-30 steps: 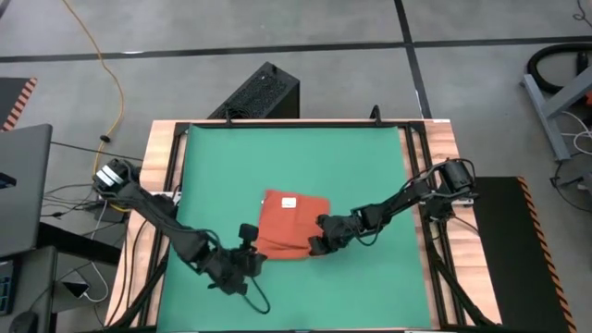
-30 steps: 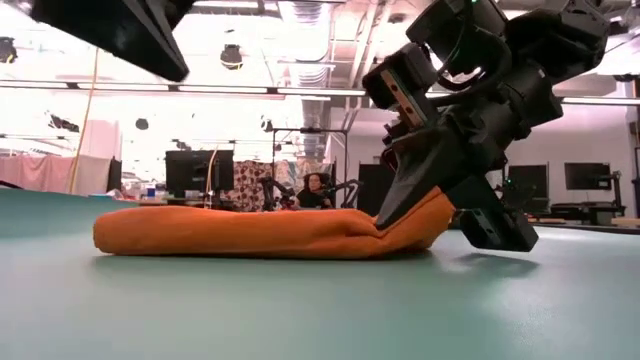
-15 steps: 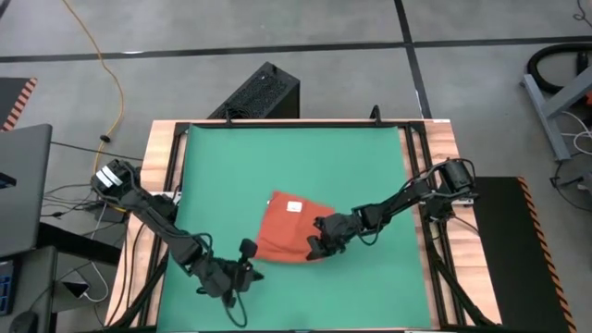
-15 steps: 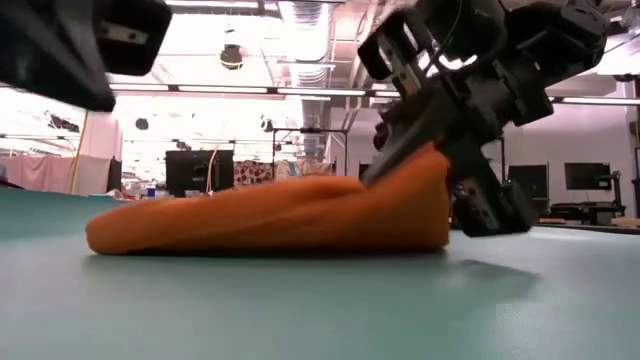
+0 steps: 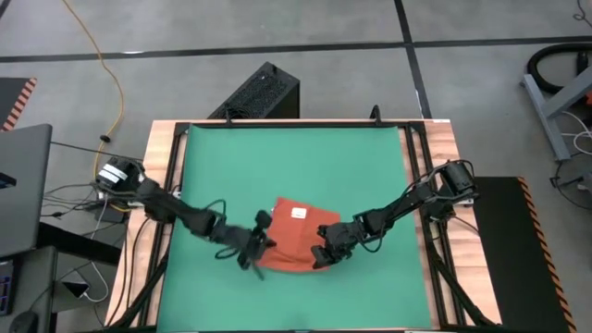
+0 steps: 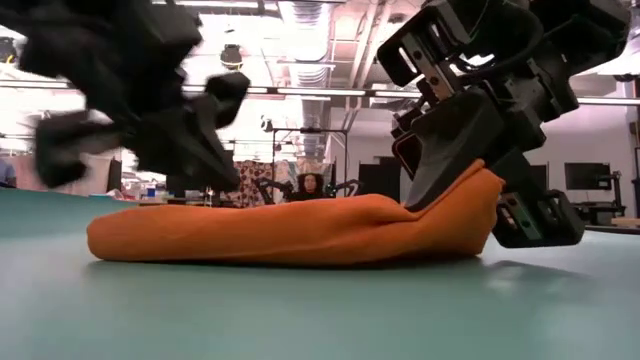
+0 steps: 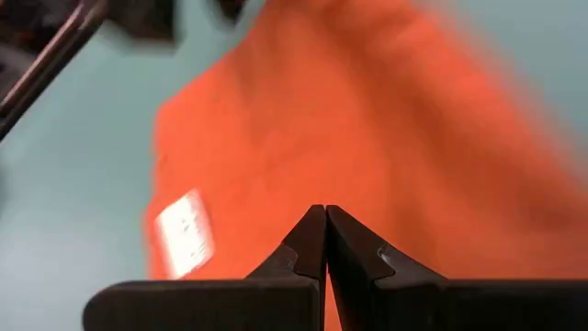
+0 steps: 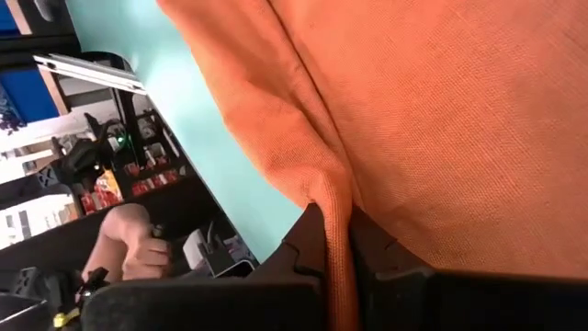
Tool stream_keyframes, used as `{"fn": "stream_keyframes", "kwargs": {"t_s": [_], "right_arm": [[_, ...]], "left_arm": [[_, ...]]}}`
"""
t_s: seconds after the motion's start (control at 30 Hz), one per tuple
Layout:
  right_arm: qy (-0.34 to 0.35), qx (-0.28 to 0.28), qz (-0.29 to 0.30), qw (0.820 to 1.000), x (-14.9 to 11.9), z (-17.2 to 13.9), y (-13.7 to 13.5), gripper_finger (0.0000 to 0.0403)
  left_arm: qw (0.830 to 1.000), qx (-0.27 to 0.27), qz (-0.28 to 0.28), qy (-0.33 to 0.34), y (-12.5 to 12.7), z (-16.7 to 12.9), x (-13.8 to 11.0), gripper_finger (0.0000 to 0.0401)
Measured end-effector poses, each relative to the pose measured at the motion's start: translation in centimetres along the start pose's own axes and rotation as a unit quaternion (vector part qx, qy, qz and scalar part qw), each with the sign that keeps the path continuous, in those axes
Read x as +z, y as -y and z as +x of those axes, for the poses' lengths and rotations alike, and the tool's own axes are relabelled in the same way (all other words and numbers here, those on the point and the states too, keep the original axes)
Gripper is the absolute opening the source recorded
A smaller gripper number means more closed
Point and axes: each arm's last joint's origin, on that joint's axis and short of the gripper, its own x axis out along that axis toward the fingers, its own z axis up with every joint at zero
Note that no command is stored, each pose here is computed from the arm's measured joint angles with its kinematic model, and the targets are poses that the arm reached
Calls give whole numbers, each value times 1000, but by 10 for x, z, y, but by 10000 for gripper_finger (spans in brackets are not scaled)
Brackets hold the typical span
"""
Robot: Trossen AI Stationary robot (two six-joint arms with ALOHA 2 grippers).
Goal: Roll towel into tight, uniform cylinder
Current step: Roll the orange table napkin
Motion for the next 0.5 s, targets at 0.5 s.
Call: {"fn": "stream_keyframes", "kwargs": {"t_s": [0.5], "right_arm": [[19,-1,-8,1000,-10,3,0,26]], "left_arm": [[997,-73,9,-19,-24,7,-24,0]]}}
